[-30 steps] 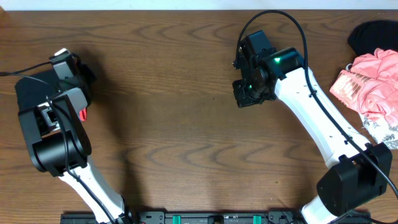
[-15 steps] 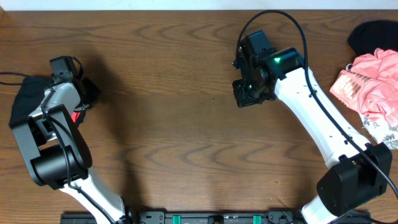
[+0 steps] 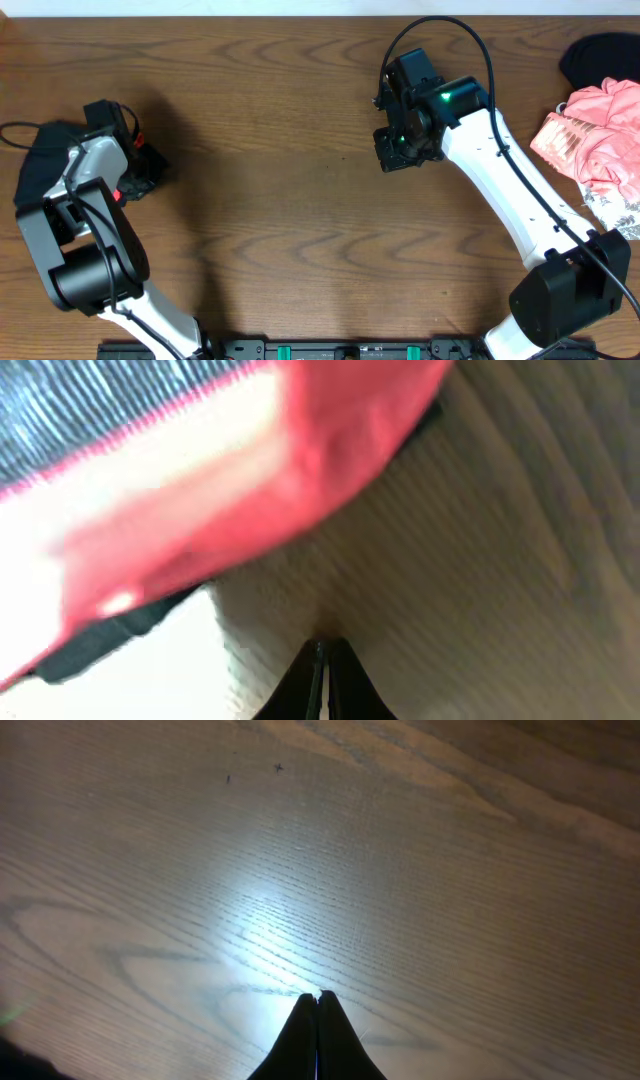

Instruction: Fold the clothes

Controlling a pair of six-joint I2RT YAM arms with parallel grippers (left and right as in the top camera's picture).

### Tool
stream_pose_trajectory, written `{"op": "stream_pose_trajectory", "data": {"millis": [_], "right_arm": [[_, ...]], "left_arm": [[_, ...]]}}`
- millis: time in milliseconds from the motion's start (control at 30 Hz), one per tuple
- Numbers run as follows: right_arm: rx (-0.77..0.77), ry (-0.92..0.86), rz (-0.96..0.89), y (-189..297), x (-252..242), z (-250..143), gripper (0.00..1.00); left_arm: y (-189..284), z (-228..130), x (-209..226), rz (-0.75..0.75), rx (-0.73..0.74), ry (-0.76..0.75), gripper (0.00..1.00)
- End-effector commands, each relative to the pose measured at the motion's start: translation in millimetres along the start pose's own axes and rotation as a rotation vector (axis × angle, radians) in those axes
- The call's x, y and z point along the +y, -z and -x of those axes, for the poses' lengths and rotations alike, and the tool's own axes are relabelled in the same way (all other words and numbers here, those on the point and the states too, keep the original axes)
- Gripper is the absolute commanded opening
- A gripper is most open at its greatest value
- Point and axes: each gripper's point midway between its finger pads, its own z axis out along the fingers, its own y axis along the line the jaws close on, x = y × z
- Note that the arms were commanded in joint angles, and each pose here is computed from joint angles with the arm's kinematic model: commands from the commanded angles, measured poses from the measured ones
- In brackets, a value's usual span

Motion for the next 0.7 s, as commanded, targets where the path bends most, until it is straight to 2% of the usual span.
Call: {"op": "stream_pose_trajectory", "data": {"millis": [0,100,167,267,400,667], "right_arm": [[0.003,0.003,0.002,-2.8,-2.6,1.0,0.01],[0.001,0.003,0.002,-2.8,-2.5,1.5,0.01],[0.001,0.002,0.002,-2.8,-2.5,1.5,0.01],[0.001,0.002,0.003,-2.8,-2.4,1.4,0.01],[0.005,-0.010,0.002,-2.8,-2.5,0.4,0.01],[0.021,-0.011,0.003,-2.7,-2.5,-3.4,0.01]], "left_arm": [[19.5,4.9,-16.8,-0.104,-0.064,-0.073,0.06],[66.3,50.2,-33.8,-0.165,-0.303,-0.103,0.06],[90.0,77.5,-34.4,-0.150,-0.449,-0.097,0.06],[106.1,107.0,-32.9,-0.122,-0.594,-0.078,0.06],[99.2,126.1,-26.0,-0.070,-0.666,-0.053,0.06],[37.6,136.7,-26.4,-0.061,-0.648,-0.053,0.06]]}}
